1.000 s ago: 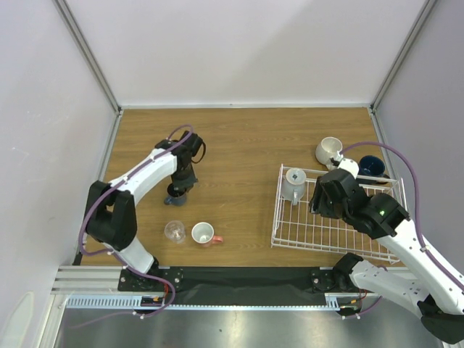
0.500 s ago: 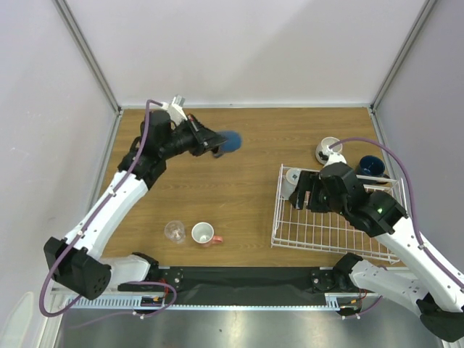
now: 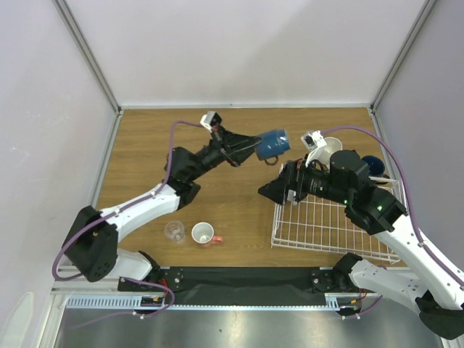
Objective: Load the cups into the dish rack
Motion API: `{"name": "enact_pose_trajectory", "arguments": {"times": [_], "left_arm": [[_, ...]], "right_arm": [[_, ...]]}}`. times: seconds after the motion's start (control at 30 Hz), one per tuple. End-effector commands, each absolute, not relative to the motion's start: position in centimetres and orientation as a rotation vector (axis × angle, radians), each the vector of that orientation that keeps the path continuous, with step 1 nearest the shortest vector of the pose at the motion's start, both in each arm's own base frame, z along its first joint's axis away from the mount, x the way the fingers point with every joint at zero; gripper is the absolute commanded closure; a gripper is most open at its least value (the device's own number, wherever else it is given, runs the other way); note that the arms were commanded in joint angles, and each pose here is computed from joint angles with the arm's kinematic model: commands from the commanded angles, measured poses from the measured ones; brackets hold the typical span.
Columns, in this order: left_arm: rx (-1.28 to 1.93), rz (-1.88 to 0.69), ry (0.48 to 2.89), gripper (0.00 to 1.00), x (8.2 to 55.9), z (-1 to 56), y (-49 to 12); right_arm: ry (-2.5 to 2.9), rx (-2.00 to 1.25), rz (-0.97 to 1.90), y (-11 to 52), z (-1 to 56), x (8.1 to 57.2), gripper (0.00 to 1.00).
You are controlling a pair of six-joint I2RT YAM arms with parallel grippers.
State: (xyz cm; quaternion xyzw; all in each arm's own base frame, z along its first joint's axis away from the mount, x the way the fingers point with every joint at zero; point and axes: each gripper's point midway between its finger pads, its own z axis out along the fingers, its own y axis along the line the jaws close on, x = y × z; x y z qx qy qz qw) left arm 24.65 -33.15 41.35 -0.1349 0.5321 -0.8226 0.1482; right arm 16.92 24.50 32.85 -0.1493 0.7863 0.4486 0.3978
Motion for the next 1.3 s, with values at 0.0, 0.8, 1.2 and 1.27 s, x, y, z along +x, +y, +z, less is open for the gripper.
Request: {"name": "enact_pose_trajectory", "arguments": {"times": [0.0, 0.8, 1.2, 1.27], "left_arm": [[-0.289, -2.773, 1.229, 1.00, 20.3, 49.6, -31.8], [-0.323, -2.923, 1.153, 1.00, 18.4, 50.1, -32.8], [-0.264, -2.913, 1.203, 1.00, 17.9, 50.6, -33.3], [-0.251, -2.911, 1.205, 1.00, 17.7, 50.7, -33.2]], "right_arm": [[1.766, -0.496, 1.190, 25.1, 38.0, 16.4, 0.07], [1.672, -0.432, 1.110, 23.1, 39.8, 16.7, 0.40], [1.732, -0.386, 1.051, 21.6, 38.2, 16.5, 0.29], [1.735, -0.383, 1.053, 21.5, 38.1, 16.5, 0.29]]}}
